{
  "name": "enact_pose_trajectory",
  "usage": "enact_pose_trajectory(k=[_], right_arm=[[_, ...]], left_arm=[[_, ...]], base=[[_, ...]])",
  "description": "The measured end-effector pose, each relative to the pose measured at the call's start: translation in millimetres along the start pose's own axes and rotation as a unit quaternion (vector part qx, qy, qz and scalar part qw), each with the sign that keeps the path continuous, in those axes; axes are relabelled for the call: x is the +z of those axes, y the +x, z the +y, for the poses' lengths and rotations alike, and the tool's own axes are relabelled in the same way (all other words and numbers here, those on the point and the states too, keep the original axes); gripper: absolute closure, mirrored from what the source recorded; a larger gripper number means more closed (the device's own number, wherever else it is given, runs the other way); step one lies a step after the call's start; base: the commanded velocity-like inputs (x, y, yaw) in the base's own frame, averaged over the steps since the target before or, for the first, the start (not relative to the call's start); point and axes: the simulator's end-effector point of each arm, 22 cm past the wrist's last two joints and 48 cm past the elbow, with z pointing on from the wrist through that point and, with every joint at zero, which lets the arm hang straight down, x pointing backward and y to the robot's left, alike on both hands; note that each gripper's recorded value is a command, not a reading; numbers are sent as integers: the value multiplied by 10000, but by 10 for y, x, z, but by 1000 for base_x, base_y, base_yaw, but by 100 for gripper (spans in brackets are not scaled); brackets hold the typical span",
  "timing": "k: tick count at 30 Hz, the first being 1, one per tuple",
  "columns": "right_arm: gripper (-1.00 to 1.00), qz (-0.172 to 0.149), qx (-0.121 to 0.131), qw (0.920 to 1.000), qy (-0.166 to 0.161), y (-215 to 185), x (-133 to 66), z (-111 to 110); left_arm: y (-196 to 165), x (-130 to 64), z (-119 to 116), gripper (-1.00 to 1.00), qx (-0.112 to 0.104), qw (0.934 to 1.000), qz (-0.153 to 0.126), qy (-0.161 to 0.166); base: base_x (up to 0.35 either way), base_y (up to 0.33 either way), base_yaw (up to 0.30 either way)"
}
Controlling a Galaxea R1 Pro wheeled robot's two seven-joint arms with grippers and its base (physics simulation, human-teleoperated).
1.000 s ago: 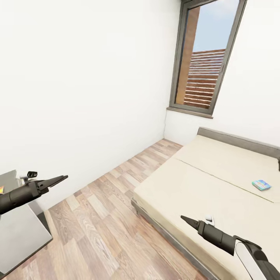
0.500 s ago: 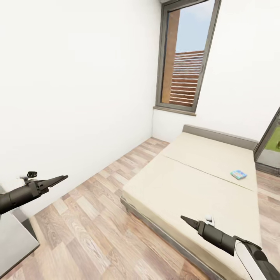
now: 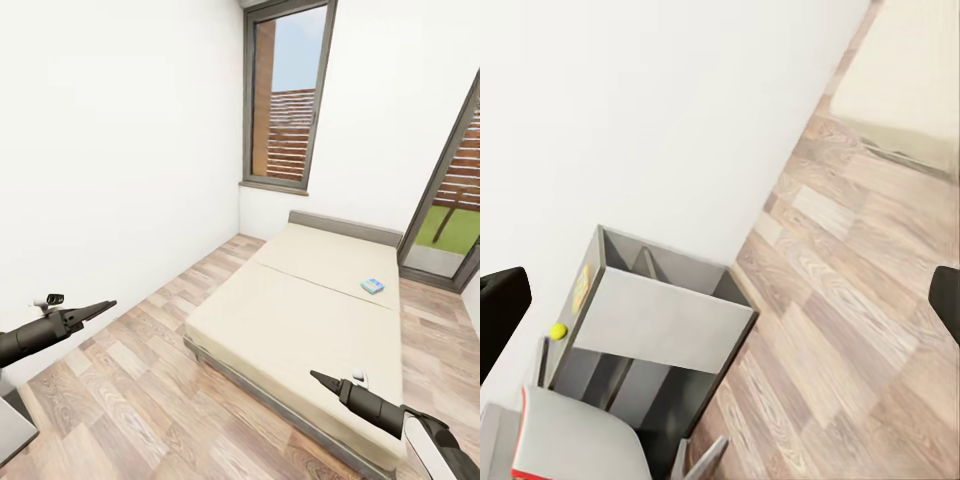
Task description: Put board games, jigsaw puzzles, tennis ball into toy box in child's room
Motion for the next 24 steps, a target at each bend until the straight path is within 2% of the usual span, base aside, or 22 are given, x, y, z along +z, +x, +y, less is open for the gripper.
enact_pose_trajectory(k=[24], right_arm=[[-100, -1, -1, 10000, 0, 0, -1, 1]], left_arm=[[-1, 0, -2, -100, 4, 10000, 0, 1]], base=[[-93, -270, -190]])
